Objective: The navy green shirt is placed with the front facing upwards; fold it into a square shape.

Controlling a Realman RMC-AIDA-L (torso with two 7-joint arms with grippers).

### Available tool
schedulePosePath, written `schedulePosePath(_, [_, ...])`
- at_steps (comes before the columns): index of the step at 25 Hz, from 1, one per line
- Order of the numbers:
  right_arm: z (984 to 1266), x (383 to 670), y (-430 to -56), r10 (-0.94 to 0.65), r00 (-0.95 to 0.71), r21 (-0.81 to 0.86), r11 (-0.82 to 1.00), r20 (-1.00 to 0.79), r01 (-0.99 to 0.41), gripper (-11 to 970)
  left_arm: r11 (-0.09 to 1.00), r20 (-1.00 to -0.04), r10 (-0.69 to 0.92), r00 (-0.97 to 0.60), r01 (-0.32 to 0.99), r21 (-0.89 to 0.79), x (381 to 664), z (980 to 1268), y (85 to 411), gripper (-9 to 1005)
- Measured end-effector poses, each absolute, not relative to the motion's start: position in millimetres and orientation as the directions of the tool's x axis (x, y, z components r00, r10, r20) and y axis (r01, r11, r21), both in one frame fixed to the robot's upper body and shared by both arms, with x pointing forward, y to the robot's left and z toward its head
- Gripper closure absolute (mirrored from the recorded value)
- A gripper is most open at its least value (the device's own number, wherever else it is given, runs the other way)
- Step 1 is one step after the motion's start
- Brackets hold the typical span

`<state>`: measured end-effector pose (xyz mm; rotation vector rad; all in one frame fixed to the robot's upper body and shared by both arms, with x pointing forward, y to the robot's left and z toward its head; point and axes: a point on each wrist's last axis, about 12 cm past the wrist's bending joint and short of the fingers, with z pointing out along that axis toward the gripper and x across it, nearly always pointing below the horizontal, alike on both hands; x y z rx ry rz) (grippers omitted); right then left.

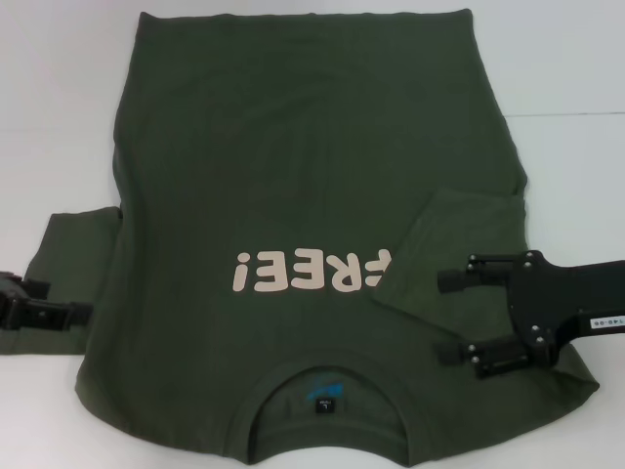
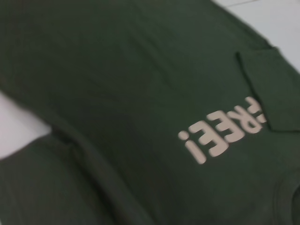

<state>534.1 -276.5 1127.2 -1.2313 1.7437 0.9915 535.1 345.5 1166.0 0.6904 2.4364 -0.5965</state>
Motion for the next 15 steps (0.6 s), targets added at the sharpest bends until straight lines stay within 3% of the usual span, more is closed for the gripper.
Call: schedulePosePath(15, [1118,536,-271,-0.325,-0.259,0.186,0.241,-0.909,-0.953,72,0.867,-0.563,0.177,-0.807,0.399,-0.299,523,1141,359,199])
